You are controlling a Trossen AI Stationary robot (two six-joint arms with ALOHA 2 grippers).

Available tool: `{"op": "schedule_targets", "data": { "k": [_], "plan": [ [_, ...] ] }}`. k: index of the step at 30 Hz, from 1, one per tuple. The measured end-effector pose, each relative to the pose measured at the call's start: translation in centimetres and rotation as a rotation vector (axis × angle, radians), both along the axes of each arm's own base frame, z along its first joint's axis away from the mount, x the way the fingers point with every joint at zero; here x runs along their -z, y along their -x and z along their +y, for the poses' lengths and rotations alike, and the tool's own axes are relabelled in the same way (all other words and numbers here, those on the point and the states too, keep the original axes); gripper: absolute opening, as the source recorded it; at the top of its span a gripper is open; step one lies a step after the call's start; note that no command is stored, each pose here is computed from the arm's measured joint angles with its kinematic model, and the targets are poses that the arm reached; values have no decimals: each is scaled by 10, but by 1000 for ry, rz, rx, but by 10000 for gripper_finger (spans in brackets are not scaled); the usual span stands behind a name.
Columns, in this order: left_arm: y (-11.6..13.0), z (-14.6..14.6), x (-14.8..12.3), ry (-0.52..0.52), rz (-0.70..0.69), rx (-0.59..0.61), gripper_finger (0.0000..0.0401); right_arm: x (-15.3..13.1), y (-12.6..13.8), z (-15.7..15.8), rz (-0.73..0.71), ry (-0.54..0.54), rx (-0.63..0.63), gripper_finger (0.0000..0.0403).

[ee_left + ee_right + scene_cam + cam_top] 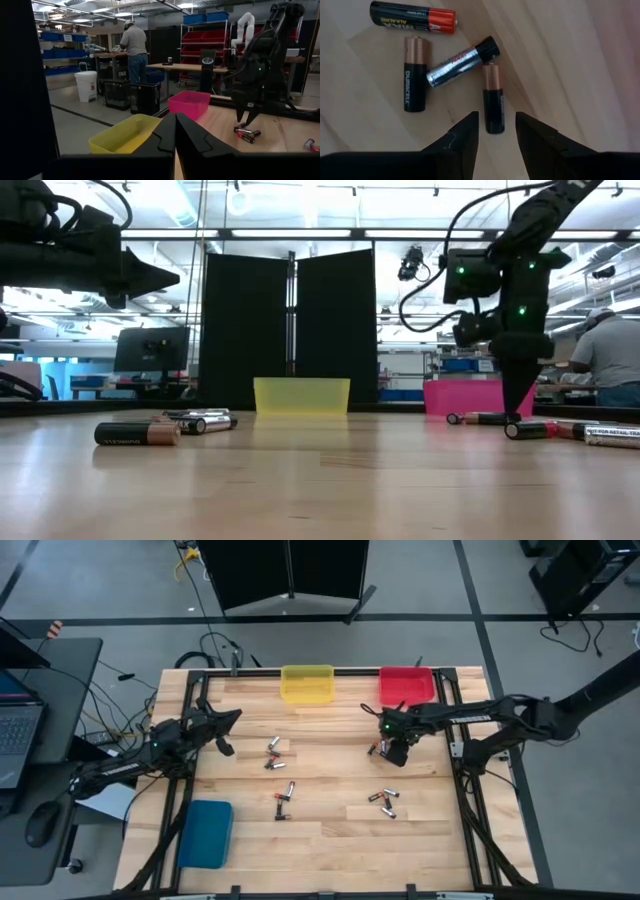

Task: Sort batteries
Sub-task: Put the black-brown battery into the yellow bin

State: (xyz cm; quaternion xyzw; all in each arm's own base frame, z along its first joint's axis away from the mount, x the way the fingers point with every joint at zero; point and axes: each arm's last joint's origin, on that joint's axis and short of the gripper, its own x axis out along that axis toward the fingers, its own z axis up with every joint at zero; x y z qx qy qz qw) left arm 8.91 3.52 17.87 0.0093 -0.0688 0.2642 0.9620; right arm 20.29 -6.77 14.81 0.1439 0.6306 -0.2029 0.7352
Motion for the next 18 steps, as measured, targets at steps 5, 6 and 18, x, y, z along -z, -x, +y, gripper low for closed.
{"op": "schedule_targets", "data": {
  "k": [5,6,18],
  "plan": [
    [0,0,0,0,0,0,15,7,-3,-2,22,-5,0,143],
    [0,0,0,0,0,0,15,9,-3,-3,32,-7,-1,142],
    [0,0,0,0,1,0,15,16,-1,-12,59,-51,28,95]
  ]
}}
